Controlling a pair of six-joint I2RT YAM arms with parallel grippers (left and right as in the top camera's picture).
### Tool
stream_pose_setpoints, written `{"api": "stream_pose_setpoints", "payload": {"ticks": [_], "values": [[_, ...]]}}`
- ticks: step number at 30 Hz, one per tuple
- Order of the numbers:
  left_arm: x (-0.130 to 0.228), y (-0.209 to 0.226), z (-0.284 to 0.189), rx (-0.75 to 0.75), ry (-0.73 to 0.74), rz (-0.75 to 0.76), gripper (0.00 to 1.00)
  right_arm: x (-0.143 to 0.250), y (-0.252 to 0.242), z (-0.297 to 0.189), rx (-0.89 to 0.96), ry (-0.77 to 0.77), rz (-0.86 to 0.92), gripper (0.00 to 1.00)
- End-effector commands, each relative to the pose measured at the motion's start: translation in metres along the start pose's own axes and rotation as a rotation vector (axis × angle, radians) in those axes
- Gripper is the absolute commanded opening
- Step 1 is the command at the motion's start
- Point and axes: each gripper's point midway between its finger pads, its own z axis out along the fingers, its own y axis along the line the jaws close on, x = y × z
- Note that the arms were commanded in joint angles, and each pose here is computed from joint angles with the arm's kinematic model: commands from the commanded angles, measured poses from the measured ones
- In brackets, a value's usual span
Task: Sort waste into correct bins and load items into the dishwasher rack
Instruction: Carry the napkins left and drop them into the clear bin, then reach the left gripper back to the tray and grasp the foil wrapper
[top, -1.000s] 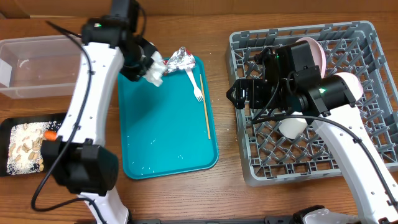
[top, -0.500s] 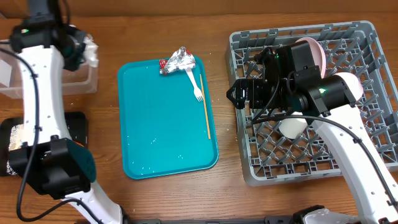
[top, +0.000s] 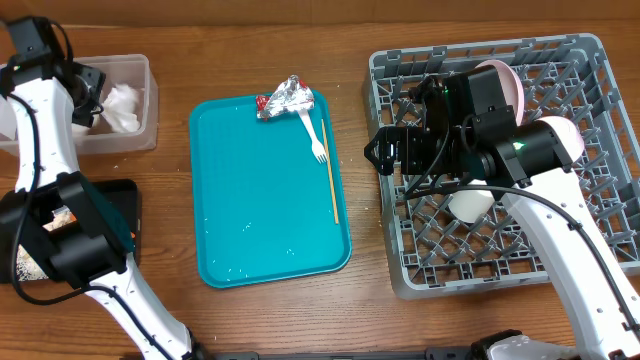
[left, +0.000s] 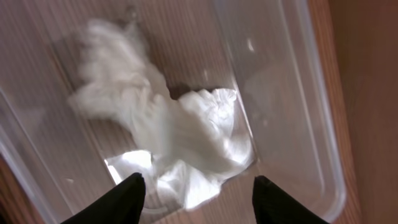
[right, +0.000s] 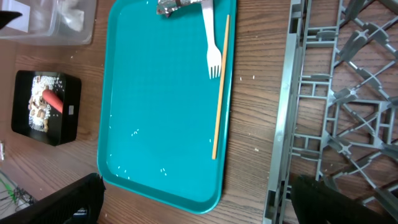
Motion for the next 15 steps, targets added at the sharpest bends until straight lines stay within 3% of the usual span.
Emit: {"api": "stream_pose_setpoints", "payload": {"ticks": [1,7,15], "values": [[-0.022,-0.009,-0.019,0.060,-0.031,0.059,0.66,0.000,0.000,0.002,0.002,0.000,-0.013,1.00],[-0.023,-0.034,-0.070,0.162,0.002,0.137,0.73,0.000,0.000,0.002,0.002,0.000,-0.013,1.00],[0.045,-0.072,-0.155,0.363,0.267,0.198,0.75,0.000,0.000,0.002,0.002,0.000,-0.013,1.00]]}}
